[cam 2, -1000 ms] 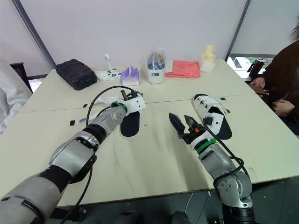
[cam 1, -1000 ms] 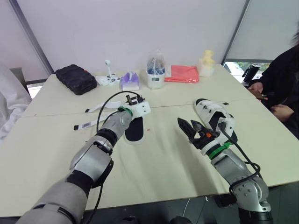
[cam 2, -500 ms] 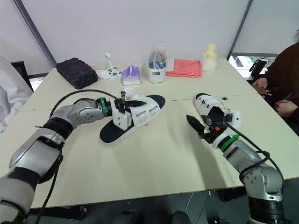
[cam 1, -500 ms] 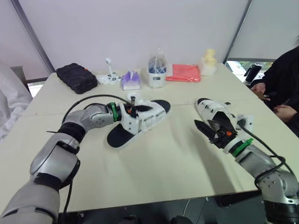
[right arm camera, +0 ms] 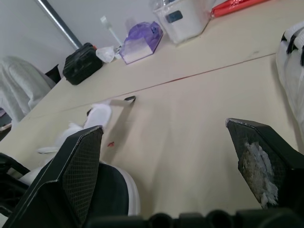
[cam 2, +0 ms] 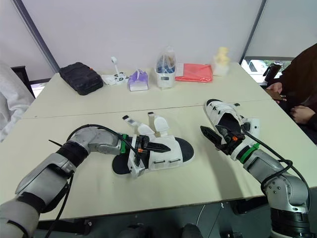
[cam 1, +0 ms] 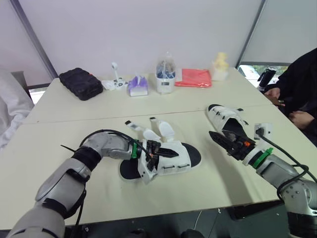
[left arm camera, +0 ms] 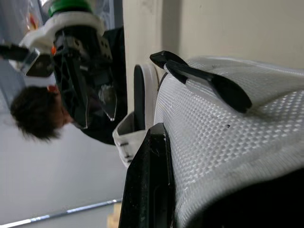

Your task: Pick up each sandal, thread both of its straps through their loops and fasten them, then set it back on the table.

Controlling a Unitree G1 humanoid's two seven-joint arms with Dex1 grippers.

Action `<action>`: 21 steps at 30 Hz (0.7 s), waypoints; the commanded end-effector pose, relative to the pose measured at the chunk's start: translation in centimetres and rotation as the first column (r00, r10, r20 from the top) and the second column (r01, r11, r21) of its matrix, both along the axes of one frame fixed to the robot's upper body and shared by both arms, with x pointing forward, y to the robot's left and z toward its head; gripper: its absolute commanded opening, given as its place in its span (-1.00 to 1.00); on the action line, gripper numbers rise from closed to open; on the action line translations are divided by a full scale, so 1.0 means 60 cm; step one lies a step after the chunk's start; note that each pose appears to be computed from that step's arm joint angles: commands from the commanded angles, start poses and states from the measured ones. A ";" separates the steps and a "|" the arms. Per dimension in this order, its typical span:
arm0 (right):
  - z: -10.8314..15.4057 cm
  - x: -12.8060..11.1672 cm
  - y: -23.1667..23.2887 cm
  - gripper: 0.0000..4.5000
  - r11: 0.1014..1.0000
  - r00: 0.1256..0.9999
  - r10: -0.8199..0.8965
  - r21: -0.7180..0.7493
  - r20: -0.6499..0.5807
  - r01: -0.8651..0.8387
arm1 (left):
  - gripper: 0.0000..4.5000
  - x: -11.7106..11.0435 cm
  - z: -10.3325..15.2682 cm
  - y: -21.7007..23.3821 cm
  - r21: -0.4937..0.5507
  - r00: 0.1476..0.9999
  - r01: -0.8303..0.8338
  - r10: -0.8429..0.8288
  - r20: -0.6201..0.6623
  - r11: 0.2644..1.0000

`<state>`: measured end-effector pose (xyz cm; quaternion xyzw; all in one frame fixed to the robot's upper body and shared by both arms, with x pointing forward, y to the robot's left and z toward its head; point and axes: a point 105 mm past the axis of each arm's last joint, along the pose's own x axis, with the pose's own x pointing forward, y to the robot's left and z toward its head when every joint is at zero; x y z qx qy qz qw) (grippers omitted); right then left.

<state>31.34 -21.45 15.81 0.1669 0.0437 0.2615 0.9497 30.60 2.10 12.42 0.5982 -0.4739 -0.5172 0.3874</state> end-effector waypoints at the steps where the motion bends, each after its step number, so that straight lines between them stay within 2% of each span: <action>1: 0.020 0.002 -0.006 1.00 1.000 0.999 0.008 -0.020 0.038 -0.007 | -0.98 -0.003 0.004 0.004 0.010 0.997 0.058 -0.058 0.040 0.998; 6: 0.015 0.001 -0.001 1.00 0.999 0.999 0.031 -0.027 0.027 -0.030 | -0.98 -0.012 -0.008 0.007 0.021 0.992 0.122 -0.123 0.038 0.992; 11: -0.008 -0.008 0.009 1.00 0.996 0.998 0.064 -0.058 -0.014 -0.065 | -0.98 0.008 -0.020 0.007 0.016 0.998 0.057 -0.057 0.011 0.998; 15: -0.014 -0.007 0.011 1.00 0.994 0.997 0.080 -0.080 -0.022 -0.081 | -0.32 0.022 -0.014 0.009 -0.006 0.999 -0.008 0.008 -0.032 1.000; 19: -0.024 -0.007 0.019 1.00 0.983 0.991 0.130 -0.122 -0.043 -0.134 | 0.58 0.016 -0.015 0.018 -0.016 0.997 -0.018 0.017 -0.074 1.000; 21: -0.027 -0.007 0.022 1.00 0.976 0.986 0.157 -0.146 -0.050 -0.163 | 0.58 0.016 -0.010 0.024 -0.031 0.996 -0.036 0.033 -0.083 0.999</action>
